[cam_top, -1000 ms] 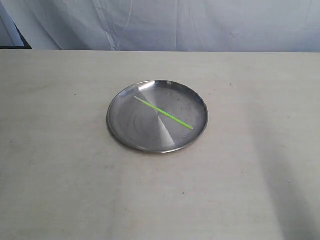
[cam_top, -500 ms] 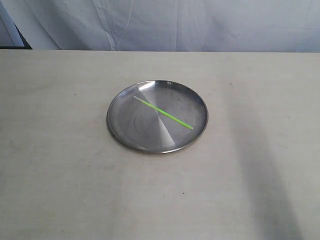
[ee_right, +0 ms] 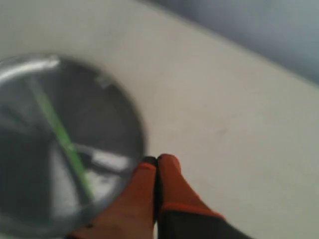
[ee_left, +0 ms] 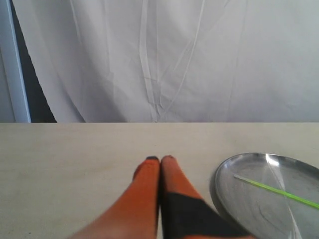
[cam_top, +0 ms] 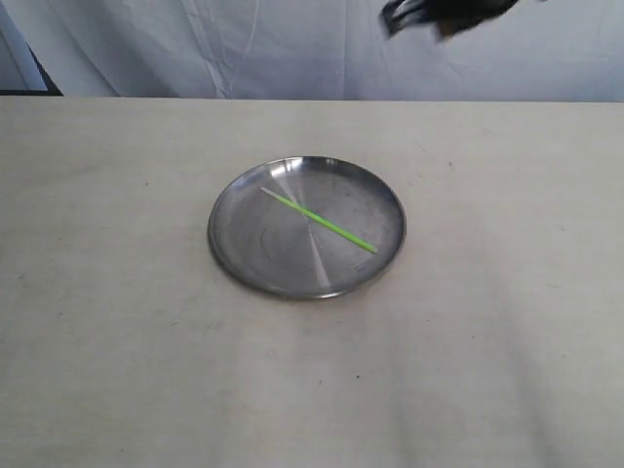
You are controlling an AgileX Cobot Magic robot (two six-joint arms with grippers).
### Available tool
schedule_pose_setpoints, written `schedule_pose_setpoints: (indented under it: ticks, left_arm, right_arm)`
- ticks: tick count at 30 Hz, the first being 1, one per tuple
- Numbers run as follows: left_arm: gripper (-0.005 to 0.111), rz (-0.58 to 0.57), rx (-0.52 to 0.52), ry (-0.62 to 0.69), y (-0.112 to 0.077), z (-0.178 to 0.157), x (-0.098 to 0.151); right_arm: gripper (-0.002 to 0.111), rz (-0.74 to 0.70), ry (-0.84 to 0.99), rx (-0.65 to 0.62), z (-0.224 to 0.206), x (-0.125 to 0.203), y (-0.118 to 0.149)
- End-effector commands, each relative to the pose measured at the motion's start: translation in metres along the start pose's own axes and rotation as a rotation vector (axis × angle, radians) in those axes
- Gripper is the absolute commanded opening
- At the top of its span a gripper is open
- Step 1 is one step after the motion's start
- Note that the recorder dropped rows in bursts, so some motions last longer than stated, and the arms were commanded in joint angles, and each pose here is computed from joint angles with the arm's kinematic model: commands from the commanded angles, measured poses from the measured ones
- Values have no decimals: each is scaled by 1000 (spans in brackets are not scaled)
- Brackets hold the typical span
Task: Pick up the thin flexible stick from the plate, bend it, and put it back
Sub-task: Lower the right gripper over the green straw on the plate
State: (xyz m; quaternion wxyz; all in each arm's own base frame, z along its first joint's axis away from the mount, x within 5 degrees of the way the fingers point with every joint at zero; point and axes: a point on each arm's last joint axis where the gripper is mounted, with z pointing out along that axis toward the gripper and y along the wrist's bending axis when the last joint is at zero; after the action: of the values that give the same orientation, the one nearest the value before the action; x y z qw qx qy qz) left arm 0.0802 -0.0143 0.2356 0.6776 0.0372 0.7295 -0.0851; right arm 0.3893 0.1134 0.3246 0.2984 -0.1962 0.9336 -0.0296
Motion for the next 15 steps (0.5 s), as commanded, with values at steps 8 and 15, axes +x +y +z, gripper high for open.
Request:
schedule_pose_setpoints:
  ticks: [8,15]
  left_arm:
    - [0,-7,-7,-3,1,0,-1]
    - [0,-7,-7,-3,1,0,-1]
  right_arm:
    - [23,-158,365,-279,144,17,56]
    - [54,-194,446,-305,158,29,60]
